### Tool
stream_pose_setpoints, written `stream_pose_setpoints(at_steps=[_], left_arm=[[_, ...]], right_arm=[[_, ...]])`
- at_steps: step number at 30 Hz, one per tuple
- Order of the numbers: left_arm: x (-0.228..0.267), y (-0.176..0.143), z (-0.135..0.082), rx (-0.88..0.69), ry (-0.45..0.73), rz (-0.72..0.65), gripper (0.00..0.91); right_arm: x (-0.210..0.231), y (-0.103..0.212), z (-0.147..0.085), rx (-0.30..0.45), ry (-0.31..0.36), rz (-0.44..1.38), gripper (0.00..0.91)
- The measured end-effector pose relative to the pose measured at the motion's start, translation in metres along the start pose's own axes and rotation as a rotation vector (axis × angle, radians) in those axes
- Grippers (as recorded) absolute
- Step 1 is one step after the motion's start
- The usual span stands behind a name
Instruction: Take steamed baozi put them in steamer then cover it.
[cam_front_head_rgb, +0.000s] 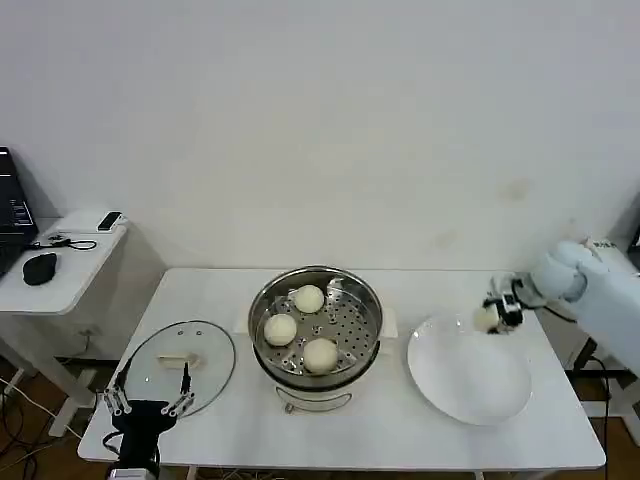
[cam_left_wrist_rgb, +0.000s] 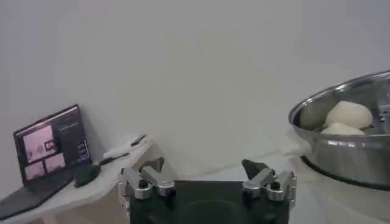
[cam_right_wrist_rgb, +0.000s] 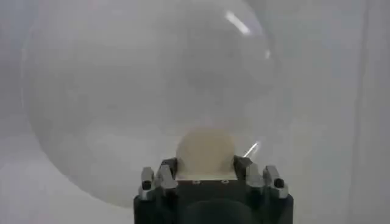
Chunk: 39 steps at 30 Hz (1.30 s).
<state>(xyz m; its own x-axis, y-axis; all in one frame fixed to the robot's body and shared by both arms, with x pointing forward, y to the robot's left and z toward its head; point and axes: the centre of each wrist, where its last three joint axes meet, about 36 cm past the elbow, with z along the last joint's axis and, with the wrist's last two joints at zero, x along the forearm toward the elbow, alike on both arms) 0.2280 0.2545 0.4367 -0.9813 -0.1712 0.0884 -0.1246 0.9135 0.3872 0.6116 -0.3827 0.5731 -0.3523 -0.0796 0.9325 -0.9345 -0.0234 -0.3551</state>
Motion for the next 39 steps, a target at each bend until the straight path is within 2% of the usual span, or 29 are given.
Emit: stream_pose_setpoints(at_steps=[4, 12, 17, 21, 28, 39], left_arm=[[0.0, 0.002, -0.002, -0.004, -0.004, -0.001, 0.907], [-0.001, 0.003, -0.002, -0.003, -0.001, -0.01, 0.907], [-0.001, 0.003, -0.002, 0.0, 0.0, -0.012, 0.907], [-0.001, 0.003, -0.001, 0.001, 0.001, -0.015, 0.907], [0.0, 0.003, -0.001, 0.001, 0.003, -0.017, 0.907], [0.001, 0.003, -0.001, 0.003, 0.004, -0.018, 0.907]], right_arm=[[0.027, -0.02, -0.039, 0.036, -0.052, 0.041, 0.635], [0.069, -0.047, -0.139, 0.124, -0.163, 0.082, 0.645], [0.073, -0.045, -0.201, 0.145, -0.225, 0.056, 0.645], [0.066, -0.036, -0.24, 0.137, -0.25, 0.024, 0.645], [0.044, -0.02, -0.271, 0.094, -0.241, -0.023, 0.645], [0.012, -0.007, -0.276, 0.041, -0.197, -0.067, 0.645]])
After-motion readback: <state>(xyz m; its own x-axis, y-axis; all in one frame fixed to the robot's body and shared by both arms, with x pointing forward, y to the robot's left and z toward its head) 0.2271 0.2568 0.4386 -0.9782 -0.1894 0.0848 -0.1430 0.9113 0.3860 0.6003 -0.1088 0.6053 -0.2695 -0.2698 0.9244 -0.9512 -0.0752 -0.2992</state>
